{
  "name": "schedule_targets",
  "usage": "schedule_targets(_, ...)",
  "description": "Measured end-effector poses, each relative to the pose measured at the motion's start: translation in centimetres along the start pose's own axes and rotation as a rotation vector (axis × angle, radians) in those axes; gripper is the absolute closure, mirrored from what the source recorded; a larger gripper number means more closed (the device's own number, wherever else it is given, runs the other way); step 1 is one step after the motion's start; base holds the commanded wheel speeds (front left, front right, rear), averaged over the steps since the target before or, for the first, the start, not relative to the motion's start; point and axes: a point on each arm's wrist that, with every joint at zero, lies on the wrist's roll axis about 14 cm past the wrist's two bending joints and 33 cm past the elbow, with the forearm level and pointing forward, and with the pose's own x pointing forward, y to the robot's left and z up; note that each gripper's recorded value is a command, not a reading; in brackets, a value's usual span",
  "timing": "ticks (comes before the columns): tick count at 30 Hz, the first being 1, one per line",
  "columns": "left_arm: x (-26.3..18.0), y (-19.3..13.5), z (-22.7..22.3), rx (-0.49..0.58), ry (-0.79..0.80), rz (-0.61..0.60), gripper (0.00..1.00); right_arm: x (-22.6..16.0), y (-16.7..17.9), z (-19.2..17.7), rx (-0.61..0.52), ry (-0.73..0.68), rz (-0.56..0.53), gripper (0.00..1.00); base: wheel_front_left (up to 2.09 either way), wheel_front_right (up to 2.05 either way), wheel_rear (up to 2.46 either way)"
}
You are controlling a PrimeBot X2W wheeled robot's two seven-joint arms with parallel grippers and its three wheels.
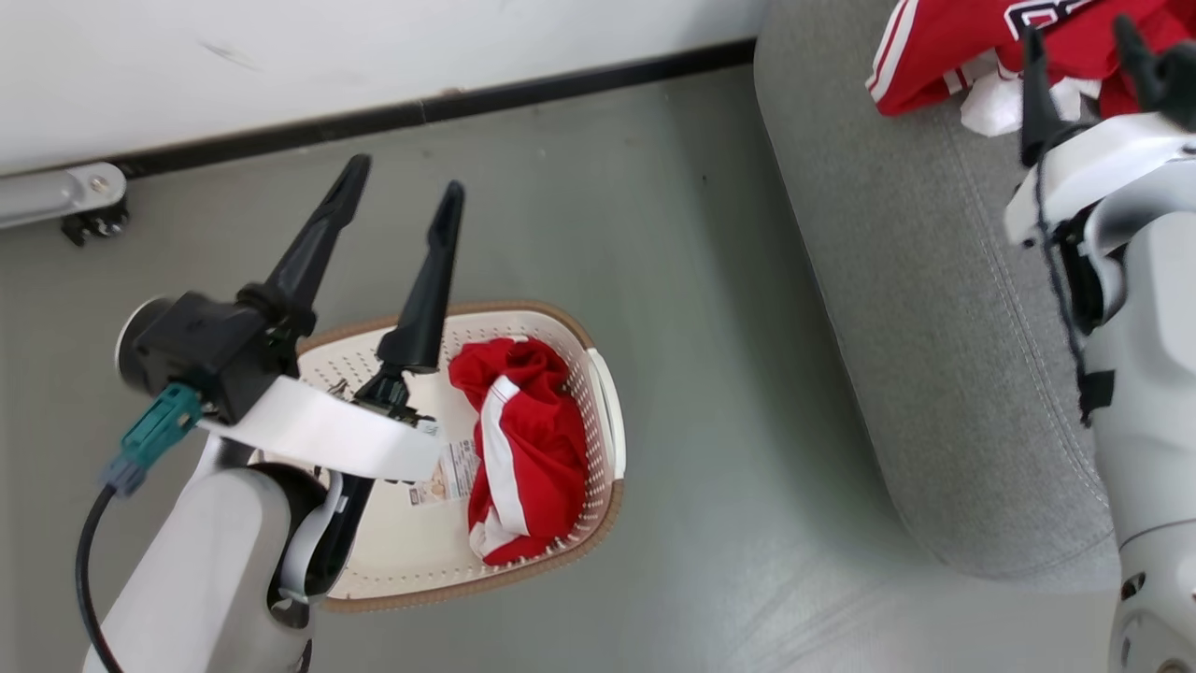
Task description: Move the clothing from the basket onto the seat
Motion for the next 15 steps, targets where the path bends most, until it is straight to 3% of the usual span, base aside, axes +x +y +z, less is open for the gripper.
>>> schedule_targets(5,-1.8,1.5,1.1,0.022,-0.024,0.08,0.0,-0.7,2.7,2.1,-0.013,-0.058,0.084,0.0,0.0,0.0,0.0)
schedule_targets(12,-4.5,3.0,2.4,0.021,-0.058,0.165,0.0,-2.1,6.5,9.6,0.003,-0.285,0.191,0.0,0.0,0.0,0.0)
schedule_targets(15,-5.6,3.4,3.4,0.03,-0.093,0.193,0.0,-3.5,8.0,10.5,0.039,-0.321,0.235,0.0,0.0,0.0,0.0)
